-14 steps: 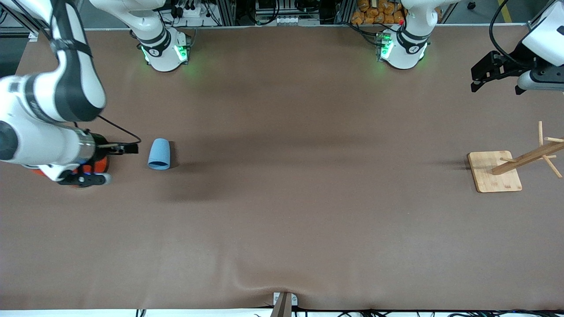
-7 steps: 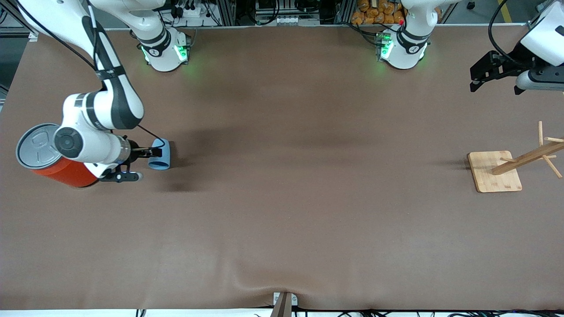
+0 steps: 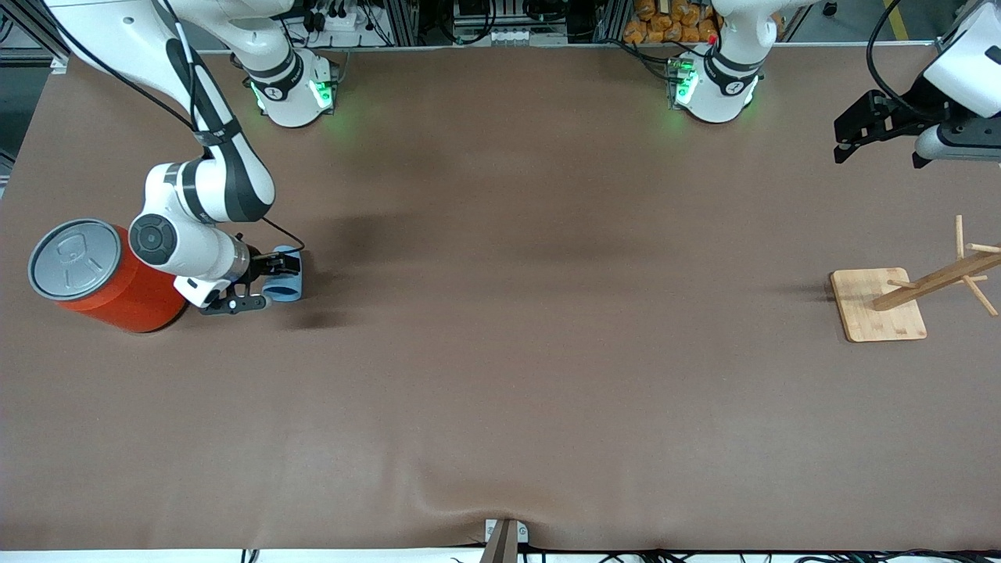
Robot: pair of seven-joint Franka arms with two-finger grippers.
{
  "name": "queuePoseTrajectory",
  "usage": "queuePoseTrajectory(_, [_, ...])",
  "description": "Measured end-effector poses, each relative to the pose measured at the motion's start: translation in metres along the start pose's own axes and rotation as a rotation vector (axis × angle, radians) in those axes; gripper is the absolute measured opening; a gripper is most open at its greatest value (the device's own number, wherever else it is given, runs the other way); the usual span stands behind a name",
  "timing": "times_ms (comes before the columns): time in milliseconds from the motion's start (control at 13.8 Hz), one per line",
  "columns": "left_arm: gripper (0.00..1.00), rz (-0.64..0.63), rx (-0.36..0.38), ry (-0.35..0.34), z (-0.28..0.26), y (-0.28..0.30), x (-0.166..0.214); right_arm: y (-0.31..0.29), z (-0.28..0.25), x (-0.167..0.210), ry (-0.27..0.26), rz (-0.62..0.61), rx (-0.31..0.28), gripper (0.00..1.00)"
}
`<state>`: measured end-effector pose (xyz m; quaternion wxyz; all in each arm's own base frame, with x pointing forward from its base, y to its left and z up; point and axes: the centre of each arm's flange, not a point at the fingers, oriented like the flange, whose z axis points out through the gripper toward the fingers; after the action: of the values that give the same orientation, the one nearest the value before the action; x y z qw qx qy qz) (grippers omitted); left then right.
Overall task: Flip cup
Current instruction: 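Close the right gripper on the blue cup's base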
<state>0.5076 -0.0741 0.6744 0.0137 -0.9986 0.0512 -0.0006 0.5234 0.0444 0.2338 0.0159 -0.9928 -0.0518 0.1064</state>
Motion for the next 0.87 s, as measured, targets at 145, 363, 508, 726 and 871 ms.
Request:
queuePoseTrajectory(145, [1.0,0.0,0.0,-0.002,0.001,0.0,0.0,0.0,0.009,-0.004,0.018,0.001,-0.002,1.0])
queuePoseTrajectory(363, [1.0,0.0,-0.001,-0.007,0.003,-0.001,0.001,0.001,0.026,-0.011,0.031,-0.004,-0.004,0.99])
queuePoseTrajectory(508, [1.0,0.0,-0.004,-0.014,0.006,-0.001,0.004,0.002,0.031,-0.012,0.027,-0.027,-0.004,0.85])
queuePoseTrajectory(726, [1.0,0.0,-0.006,-0.022,0.01,-0.002,0.006,-0.001,0.025,-0.008,0.045,-0.044,-0.005,0.76])
queuePoseTrajectory(871, [1.0,0.002,-0.01,-0.029,0.014,-0.002,0.009,-0.017,0.012,0.001,0.064,-0.077,-0.007,0.76])
